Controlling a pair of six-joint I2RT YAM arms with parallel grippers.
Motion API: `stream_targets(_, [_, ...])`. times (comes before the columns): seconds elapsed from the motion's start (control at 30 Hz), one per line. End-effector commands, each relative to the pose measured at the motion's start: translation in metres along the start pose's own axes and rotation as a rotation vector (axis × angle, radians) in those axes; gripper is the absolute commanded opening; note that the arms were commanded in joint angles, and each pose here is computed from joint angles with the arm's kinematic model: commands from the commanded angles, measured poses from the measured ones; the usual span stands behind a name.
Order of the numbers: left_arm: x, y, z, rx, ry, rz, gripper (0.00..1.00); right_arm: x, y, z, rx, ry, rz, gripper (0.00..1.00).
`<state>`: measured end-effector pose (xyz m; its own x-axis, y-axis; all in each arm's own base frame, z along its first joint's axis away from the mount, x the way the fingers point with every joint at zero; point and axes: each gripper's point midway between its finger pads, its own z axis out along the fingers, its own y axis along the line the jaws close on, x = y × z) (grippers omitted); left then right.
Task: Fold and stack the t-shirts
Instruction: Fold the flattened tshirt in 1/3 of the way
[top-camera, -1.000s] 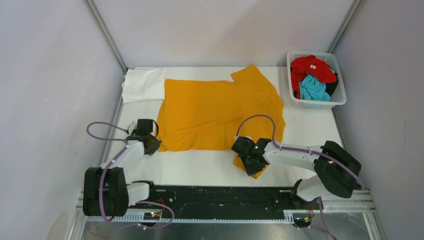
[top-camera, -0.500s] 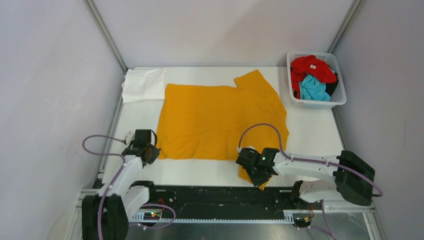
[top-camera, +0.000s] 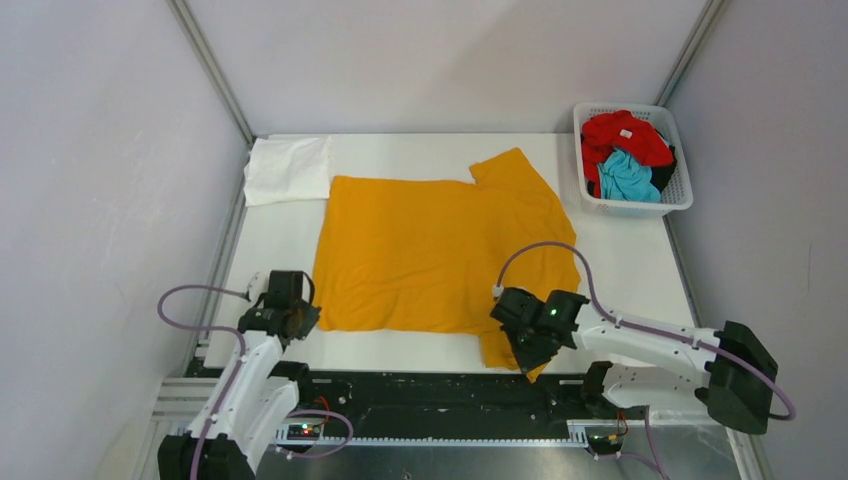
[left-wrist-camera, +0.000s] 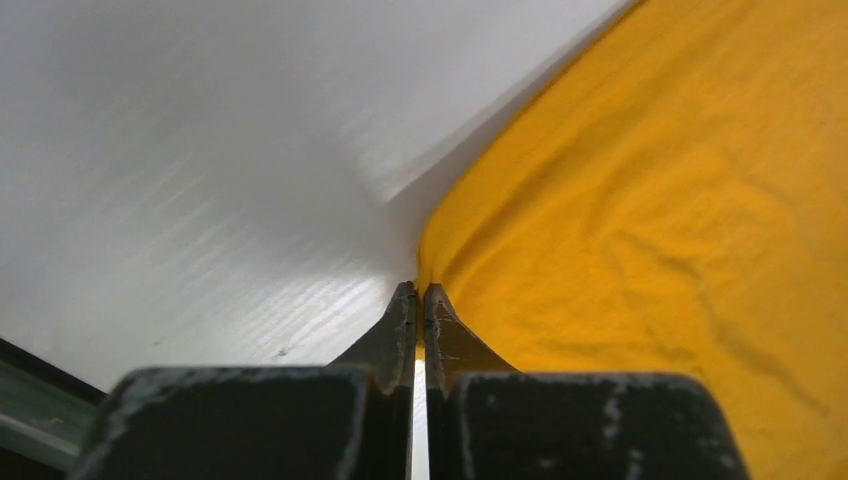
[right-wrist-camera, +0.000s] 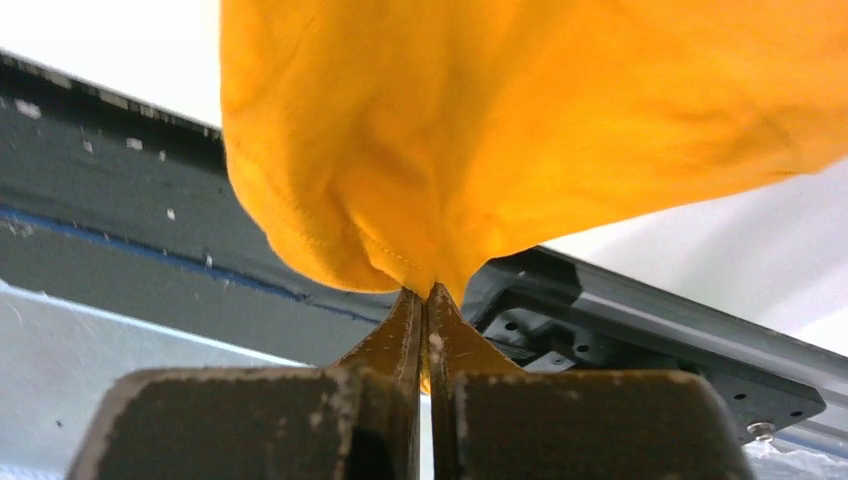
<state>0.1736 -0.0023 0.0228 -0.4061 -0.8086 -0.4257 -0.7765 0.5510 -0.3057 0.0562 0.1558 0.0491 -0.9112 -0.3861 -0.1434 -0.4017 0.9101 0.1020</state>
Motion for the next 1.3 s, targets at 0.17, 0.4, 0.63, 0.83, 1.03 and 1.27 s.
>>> stream_targets(0.17, [-0.024,-0.071,-0.013,0.087,-0.001,0.040,0.00,-0.070,-0.045,-0.039,0.103,-0.246,0.171,0.00])
stream_targets(0.4, [-0.042,-0.094,-0.008,0.061,-0.029,0.042,0.00,-0.118,-0.056,-0.054,0.030,-0.346,0.235,0.00])
stream_targets(0.63, [-0.064,-0.119,-0.004,0.041,-0.064,0.007,0.00,-0.166,-0.085,-0.071,0.058,-0.439,0.202,0.00])
stream_targets(0.83, [-0.074,-0.134,0.004,0.016,-0.071,-0.015,0.00,-0.179,-0.115,-0.070,0.121,-0.422,0.239,0.00])
stream_targets(1.03, [-0.088,-0.134,0.007,-0.009,-0.122,-0.048,0.00,-0.184,-0.128,-0.068,0.115,-0.408,0.268,0.00])
stream_targets(1.27, [-0.097,-0.142,0.013,-0.018,-0.132,-0.034,0.00,-0.201,-0.129,-0.069,0.098,-0.415,0.220,0.00])
